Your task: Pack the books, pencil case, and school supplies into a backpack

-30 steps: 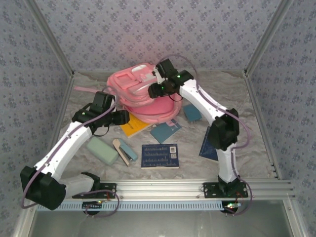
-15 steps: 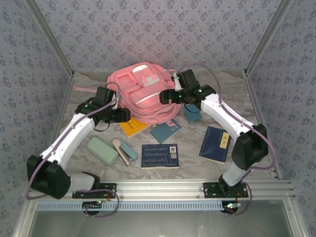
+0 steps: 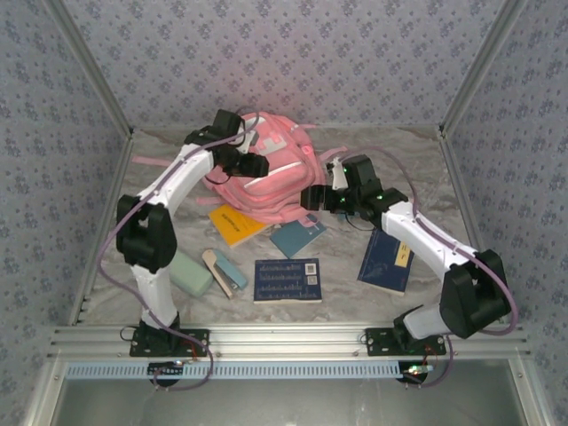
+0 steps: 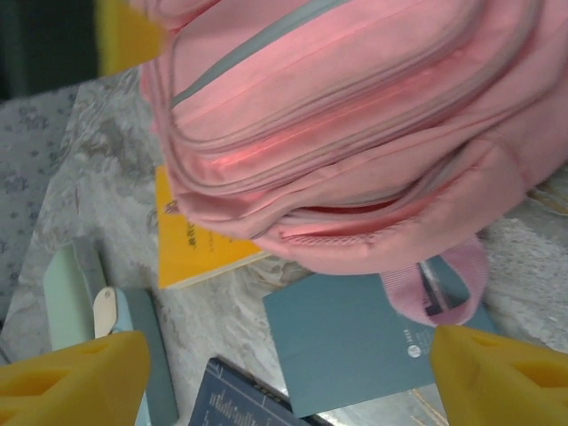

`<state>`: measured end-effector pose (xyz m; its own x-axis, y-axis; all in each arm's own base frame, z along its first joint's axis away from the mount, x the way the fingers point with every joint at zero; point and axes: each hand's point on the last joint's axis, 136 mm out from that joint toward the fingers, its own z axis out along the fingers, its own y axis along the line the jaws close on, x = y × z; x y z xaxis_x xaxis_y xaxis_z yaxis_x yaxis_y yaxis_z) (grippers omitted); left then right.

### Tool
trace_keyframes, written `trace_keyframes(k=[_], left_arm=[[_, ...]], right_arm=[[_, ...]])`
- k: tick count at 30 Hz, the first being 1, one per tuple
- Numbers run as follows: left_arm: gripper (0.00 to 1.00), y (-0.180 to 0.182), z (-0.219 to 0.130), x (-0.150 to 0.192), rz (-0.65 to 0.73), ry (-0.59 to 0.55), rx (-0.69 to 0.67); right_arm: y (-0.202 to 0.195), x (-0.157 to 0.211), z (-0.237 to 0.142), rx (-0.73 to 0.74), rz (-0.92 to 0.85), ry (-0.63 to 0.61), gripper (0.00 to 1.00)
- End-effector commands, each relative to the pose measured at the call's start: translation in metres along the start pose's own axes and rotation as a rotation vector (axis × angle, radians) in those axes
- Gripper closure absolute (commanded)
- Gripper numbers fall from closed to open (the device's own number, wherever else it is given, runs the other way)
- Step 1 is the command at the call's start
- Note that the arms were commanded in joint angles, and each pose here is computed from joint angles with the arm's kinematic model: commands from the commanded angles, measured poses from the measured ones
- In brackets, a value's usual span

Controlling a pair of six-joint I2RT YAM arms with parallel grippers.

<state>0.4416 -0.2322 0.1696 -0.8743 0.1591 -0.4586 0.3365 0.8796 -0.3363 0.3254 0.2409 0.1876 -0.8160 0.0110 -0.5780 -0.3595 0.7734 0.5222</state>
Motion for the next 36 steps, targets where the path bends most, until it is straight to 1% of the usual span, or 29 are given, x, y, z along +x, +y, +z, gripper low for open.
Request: trace_keyframes(k=[1,4,6,8,9,10,11,12,13,18,20,22,28,33,35,36], left_arm=[[0.36,-0.004,-0.018,-0.006,0.019,0.006,0.023],[0.36,0.019,-0.032,-0.003,-0.087,-0.017,-0.015],[0.36,0.040,-0.042,-0.002,-0.178,-0.058,-0.017],[0.36,0.058,-0.052,0.000,-0.238,-0.093,-0.033],[0.36,0.065,-0.055,0.001,-0.254,-0.103,-0.042],[0.36,0.070,-0.056,0.002,-0.264,-0.103,-0.049],[0.36,0.073,-0.057,0.004,-0.270,-0.097,-0.053],[0.36,0.077,-0.056,0.007,-0.276,-0.090,-0.057],[0.36,0.079,-0.055,0.008,-0.279,-0.088,-0.059],[0.36,0.081,-0.050,0.011,-0.280,-0.076,-0.052],[0.36,0.082,-0.049,0.012,-0.292,-0.076,-0.043],[0.36,0.081,-0.048,0.011,-0.305,-0.080,-0.024],[0.36,0.077,-0.048,0.010,-0.315,-0.086,0.006],[0.36,0.075,-0.043,0.013,-0.329,-0.079,0.026],[0.37,0.075,-0.041,0.013,-0.334,-0.073,0.032],[0.37,0.075,-0.040,0.013,-0.336,-0.072,0.033]], right_arm=[[0.042,0.042,0.000,-0.022,-0.241,0.110,0.15],[0.070,0.080,0.021,-0.015,-0.392,0.192,0.13],[0.087,0.098,0.039,-0.032,-0.451,0.229,0.13],[0.109,0.116,0.058,-0.055,-0.512,0.273,0.12],[0.116,0.127,0.068,-0.048,-0.545,0.304,0.11],[0.133,0.128,0.076,-0.063,-0.576,0.307,0.10],[0.142,0.135,0.081,-0.070,-0.600,0.325,0.08],[0.151,0.143,0.089,-0.074,-0.627,0.343,0.03],[0.160,0.150,0.095,-0.078,-0.650,0.350,0.00],[0.181,0.181,0.121,-0.101,-0.702,0.420,0.00],[0.180,0.190,0.133,-0.073,-0.716,0.450,0.00],[0.172,0.196,0.146,-0.013,-0.730,0.477,0.00],[0.138,0.199,0.165,0.188,-0.767,0.506,0.00],[0.127,0.210,0.170,0.213,-0.783,0.542,0.00],[0.125,0.217,0.173,0.205,-0.784,0.564,0.02],[0.123,0.220,0.175,0.208,-0.785,0.571,0.05]])
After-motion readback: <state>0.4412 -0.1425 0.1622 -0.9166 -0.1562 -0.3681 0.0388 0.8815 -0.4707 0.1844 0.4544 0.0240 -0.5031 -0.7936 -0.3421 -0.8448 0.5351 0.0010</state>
